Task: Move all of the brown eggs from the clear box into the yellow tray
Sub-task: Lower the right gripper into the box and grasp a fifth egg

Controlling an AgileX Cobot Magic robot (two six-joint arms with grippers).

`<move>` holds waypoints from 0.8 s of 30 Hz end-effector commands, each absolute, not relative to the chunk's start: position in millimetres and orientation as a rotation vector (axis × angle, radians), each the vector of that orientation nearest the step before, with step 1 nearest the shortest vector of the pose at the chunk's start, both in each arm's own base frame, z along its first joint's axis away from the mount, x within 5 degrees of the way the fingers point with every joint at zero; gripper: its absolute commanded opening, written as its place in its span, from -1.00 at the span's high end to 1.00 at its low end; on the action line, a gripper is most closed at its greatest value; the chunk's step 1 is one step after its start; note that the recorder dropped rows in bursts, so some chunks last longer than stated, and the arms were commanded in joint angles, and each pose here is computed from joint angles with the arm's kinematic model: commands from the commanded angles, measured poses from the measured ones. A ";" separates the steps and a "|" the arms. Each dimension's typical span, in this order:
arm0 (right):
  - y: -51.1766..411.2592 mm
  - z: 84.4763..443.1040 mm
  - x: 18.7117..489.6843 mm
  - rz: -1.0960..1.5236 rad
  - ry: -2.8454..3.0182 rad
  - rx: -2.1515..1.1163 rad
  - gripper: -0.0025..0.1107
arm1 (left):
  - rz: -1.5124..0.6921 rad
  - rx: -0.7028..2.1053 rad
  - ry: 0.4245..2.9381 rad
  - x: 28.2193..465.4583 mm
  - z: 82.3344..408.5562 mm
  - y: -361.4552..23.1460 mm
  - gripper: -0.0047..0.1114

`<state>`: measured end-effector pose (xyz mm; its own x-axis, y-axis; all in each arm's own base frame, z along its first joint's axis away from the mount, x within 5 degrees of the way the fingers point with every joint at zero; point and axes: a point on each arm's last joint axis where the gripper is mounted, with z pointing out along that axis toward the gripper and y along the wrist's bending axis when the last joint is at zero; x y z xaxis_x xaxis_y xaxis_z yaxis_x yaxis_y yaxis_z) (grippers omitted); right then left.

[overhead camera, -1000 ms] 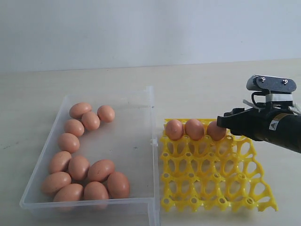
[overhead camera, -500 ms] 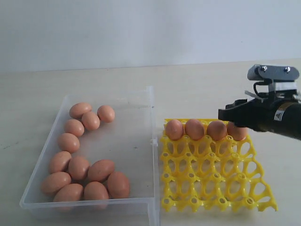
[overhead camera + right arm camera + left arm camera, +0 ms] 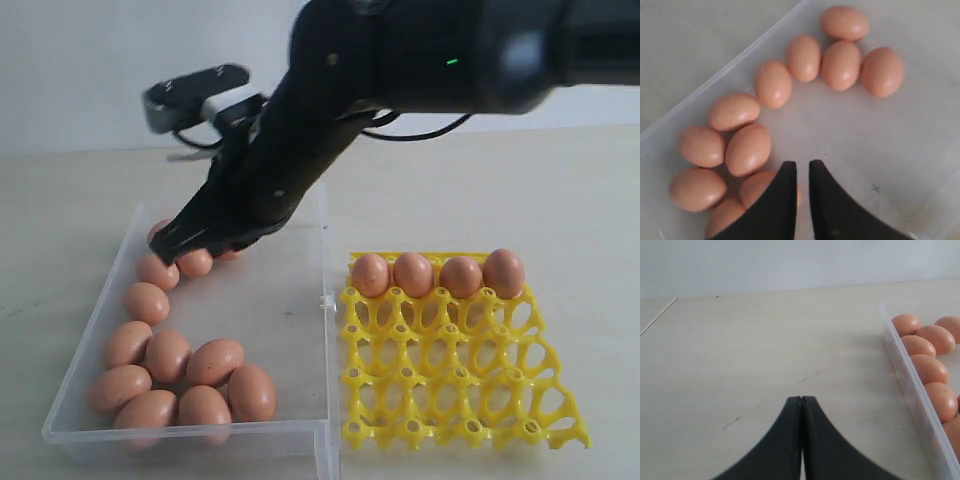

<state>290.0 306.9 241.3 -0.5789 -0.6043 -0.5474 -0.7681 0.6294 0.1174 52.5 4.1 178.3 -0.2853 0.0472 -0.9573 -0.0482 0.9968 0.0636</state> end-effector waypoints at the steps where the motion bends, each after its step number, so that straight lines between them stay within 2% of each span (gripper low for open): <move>1: 348.5 218.5 297.4 0.489 2.409 -1.268 0.21 | 0.098 0.000 1.853 52.7 180.0 4.3 0.92; 3: 371.8 213.5 310.4 0.505 2.386 -1.287 -0.07 | 0.098 0.000 1.853 52.7 180.0 4.3 0.92; 12: 411.0 183.4 335.6 0.528 2.477 -1.368 -0.08 | 0.098 0.000 1.853 52.7 180.0 4.3 0.92; 24: 420.3 147.8 347.7 0.498 2.503 -1.300 -0.08 | 0.098 0.000 1.853 52.7 180.0 4.3 0.92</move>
<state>345.0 416.9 152.1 -0.5580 -0.7400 -0.3755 -0.8278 0.5277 0.1904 52.5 4.1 178.3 -0.2853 0.0472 -0.9573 -0.0482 0.9968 0.0636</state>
